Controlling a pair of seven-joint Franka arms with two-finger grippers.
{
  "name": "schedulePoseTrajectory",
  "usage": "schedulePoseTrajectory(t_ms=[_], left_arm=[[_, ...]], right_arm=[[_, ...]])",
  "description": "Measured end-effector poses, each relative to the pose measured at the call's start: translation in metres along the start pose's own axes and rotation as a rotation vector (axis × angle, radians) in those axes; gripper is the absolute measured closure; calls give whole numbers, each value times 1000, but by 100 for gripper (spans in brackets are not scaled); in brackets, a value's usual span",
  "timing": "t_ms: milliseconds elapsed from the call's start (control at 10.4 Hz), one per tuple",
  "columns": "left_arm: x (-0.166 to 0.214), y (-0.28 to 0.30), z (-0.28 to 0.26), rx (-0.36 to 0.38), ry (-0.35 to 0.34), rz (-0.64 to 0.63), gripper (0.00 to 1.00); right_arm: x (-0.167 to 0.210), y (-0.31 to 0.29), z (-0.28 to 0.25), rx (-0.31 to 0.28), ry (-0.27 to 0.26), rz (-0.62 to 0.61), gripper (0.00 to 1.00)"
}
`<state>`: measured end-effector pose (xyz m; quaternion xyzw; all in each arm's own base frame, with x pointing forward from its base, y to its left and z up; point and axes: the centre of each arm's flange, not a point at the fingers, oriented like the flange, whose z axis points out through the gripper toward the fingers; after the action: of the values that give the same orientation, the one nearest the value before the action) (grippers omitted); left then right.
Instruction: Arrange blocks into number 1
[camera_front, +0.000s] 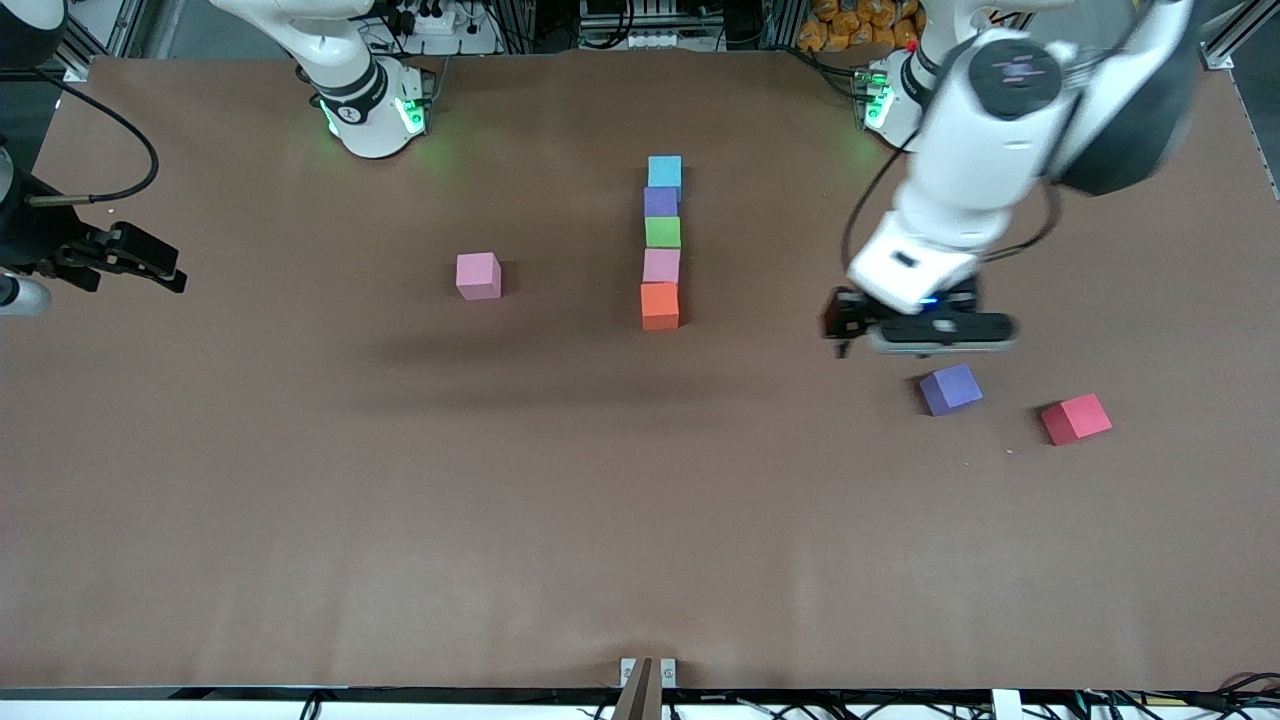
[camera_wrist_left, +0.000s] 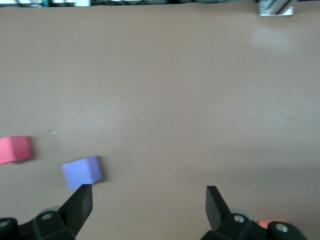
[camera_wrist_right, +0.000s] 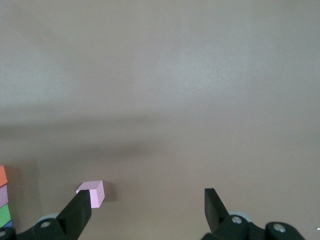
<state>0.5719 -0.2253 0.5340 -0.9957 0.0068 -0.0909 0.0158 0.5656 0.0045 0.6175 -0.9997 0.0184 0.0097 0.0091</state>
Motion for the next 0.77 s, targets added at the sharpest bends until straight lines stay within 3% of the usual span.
schedulePoseTrajectory(t_ms=[383, 766], left_arm=[[19, -76, -40, 25, -105, -89, 0], [17, -96, -72, 46, -160, -121, 0]], right_arm=[[0, 1, -2, 0, 4, 2, 0], [0, 1, -2, 0, 3, 2, 0]])
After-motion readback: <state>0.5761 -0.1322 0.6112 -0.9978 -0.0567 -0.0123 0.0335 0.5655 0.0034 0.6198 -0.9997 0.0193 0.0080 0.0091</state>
